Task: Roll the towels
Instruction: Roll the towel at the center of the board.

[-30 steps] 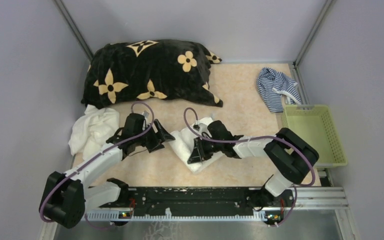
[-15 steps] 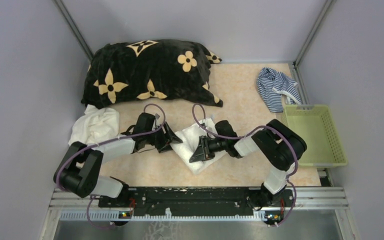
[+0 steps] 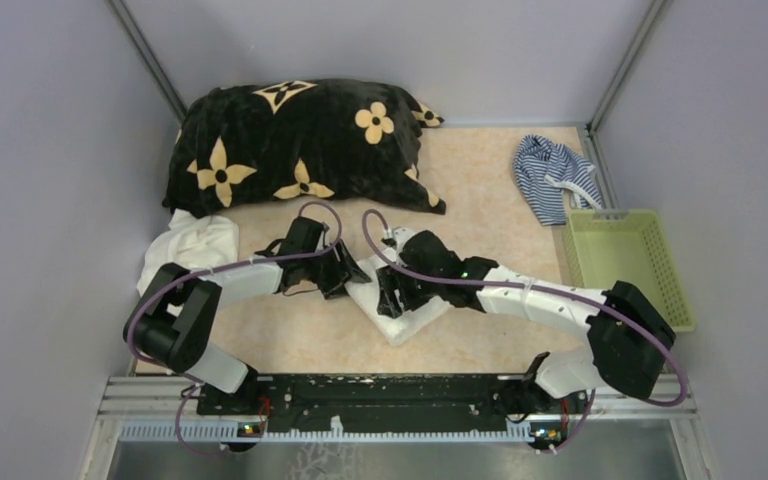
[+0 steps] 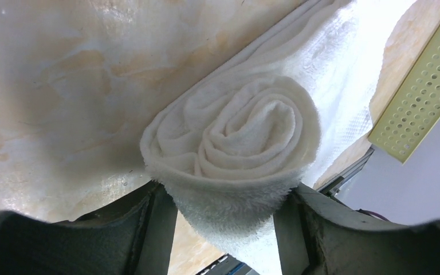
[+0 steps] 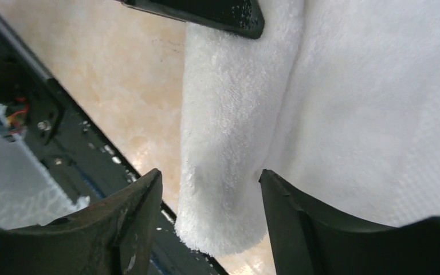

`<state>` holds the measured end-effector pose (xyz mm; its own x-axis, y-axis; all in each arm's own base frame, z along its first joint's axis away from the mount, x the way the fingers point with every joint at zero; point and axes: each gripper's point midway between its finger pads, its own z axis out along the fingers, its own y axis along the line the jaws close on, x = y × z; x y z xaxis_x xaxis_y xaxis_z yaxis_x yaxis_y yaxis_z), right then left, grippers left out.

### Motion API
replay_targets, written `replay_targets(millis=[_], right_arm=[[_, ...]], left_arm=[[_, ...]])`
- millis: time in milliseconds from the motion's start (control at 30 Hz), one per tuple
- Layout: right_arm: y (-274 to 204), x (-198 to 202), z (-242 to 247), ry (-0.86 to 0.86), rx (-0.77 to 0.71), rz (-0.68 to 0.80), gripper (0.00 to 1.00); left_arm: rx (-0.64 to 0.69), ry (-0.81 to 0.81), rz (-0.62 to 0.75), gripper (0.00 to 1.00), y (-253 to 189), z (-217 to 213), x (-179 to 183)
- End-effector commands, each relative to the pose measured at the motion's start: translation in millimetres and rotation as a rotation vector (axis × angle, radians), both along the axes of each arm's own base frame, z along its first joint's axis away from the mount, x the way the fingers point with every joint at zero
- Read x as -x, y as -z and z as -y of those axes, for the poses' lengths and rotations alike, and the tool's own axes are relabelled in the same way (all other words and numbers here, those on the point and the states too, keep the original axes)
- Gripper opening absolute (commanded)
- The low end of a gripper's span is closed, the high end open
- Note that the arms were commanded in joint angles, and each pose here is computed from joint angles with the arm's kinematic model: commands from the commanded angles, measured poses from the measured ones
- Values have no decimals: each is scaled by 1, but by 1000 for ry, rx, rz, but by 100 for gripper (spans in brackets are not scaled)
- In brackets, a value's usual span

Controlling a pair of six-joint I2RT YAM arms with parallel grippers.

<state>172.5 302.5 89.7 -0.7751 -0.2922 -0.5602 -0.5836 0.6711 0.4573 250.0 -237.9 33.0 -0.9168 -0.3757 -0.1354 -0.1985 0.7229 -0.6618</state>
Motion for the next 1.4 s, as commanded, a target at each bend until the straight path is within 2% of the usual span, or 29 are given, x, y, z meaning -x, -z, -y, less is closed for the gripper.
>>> replay_targets(millis=[0, 167, 367, 767, 833, 900, 967, 1033, 1100, 1167, 1367], right_arm=[[-22, -12, 17, 26, 260, 275, 65], [-35, -2, -9, -18, 368, 406, 65], [-11, 7, -19, -15, 604, 520, 65], [87, 20, 30, -80, 940, 465, 63], [98, 23, 39, -94, 979, 449, 60], [105, 27, 43, -109, 986, 424, 52], [106, 32, 41, -116, 952, 396, 38], [104, 38, 34, -128, 876, 346, 18], [100, 43, 24, -135, 769, 282, 6], [91, 47, 9, -147, 626, 215, 0], [54, 60, -27, -223, 149, -34, 0]], left_arm=[[-165, -26, -52, 63, 30, -23, 8], [-178, -29, -52, 63, 31, -25, 10], [-180, -25, -55, 64, 31, -23, 11], [-186, -13, -59, 66, 34, -23, 13], [-184, -9, -58, 66, 33, -23, 13], [-190, -11, -49, 67, 32, -24, 12], [-203, -11, -30, 68, 29, -26, 8], [-219, -6, -13, 70, 25, -28, 6], [-222, -10, 2, 72, 19, -31, 4], [-217, -28, 25, 74, 10, -35, 0], [-190, -46, 158, 83, -27, -43, -6]])
